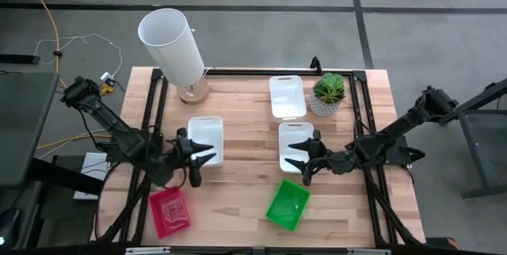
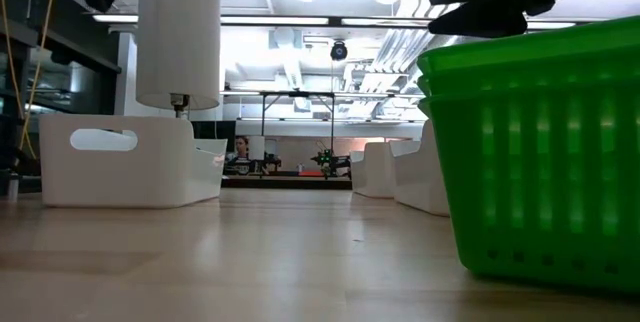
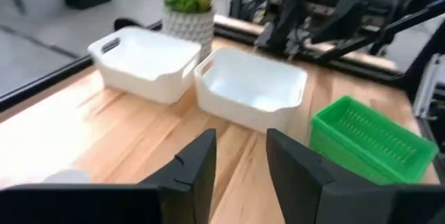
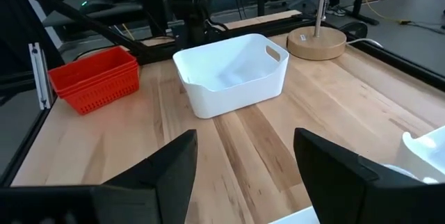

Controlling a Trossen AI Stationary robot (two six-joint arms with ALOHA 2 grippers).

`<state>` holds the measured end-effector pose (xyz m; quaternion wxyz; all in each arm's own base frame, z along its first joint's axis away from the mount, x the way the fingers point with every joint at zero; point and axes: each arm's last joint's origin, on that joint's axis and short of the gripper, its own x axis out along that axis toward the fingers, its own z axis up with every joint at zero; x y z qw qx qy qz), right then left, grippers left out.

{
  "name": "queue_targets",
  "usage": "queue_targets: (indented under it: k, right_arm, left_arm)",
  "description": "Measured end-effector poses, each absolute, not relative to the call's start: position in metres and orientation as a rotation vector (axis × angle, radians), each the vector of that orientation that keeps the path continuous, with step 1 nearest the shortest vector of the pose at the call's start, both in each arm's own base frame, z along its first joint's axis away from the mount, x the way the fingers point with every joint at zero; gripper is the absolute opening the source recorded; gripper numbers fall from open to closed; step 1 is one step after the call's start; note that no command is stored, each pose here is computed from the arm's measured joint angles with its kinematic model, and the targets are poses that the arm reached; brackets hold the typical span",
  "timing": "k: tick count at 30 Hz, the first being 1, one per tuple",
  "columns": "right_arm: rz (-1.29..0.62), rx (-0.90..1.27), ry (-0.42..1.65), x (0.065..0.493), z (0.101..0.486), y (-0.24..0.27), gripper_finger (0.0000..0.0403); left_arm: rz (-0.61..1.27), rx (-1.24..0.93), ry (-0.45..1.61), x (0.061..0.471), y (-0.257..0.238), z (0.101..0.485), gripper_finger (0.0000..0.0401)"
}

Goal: Stack baskets by color
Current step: Stack the bottom left white bin on the bottom right white bin

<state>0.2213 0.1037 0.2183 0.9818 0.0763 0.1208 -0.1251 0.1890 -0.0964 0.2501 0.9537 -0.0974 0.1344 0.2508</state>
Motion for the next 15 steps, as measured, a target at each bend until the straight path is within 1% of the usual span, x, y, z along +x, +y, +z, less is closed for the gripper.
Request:
queue_targets:
  k: [5,10,15]
  right_arm:
    - [-0.261,0.176,0.261,0.221,0.216,0.103,0.0226]
    - [-0.265,0.183,0.268,0.220,0.215,0.103,0.0226]
    - [-0.266,0.183,0.267,0.220,0.215,0.103,0.0226]
  left_arm:
    - [0.573,-0.192,0.312,0.184,-0.098,0.248,0.0100]
    - [0.634,-0.201,0.338,0.173,-0.094,0.242,0.0096]
    - [0.728,-0.282,0.418,0.160,-0.084,0.231,0.0095]
